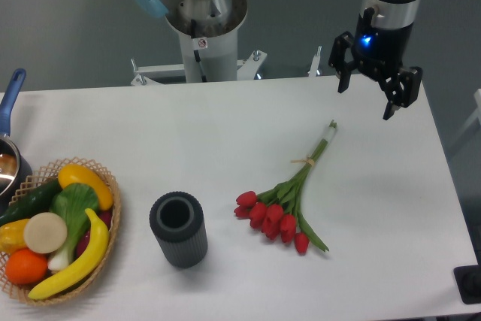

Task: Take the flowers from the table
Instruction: 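Move the open gripper down toward the tied stems of the red tulips, then lower the gripper around the tulip stems and close it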

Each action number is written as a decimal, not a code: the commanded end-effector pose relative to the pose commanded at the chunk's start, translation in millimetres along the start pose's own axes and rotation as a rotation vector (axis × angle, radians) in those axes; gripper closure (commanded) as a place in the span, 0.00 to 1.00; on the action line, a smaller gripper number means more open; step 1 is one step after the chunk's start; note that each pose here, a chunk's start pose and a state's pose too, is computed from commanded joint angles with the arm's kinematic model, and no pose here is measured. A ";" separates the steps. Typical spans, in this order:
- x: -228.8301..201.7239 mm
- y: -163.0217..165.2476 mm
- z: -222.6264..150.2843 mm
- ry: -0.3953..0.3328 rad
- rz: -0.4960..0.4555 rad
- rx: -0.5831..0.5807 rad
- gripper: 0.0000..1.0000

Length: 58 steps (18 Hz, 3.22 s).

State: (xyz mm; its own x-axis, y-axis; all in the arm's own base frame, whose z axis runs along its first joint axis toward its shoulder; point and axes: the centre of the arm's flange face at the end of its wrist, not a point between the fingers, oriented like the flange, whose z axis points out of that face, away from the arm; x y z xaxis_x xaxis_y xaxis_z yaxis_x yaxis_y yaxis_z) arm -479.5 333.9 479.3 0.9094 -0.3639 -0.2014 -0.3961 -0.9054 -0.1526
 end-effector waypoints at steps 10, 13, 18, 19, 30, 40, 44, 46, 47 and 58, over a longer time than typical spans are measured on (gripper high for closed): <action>22.8 -4.0 43.8 0.046 -0.150 0.002 0.00; 30.3 -19.3 81.2 0.062 -0.182 0.003 0.00; 21.4 -15.8 138.2 0.122 -0.180 -0.007 0.00; 20.7 -15.2 148.7 0.136 -0.179 -0.008 0.00; 34.0 -12.8 225.7 0.243 -0.152 -0.075 0.00; 42.7 -10.9 272.6 0.319 -0.163 -0.088 0.00; 46.3 -9.0 286.2 0.297 -0.163 -0.082 0.00; 46.3 -9.8 287.0 0.295 -0.161 -0.082 0.00; 47.6 -9.6 287.9 0.298 -0.161 -0.082 0.00; 58.1 -16.1 293.8 0.315 -0.149 -0.084 0.03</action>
State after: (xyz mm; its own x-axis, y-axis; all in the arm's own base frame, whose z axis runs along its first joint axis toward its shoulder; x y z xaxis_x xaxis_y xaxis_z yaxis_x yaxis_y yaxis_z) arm -457.5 391.6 185.9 0.9561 -0.2639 0.1275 -0.2559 -0.9638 -0.0753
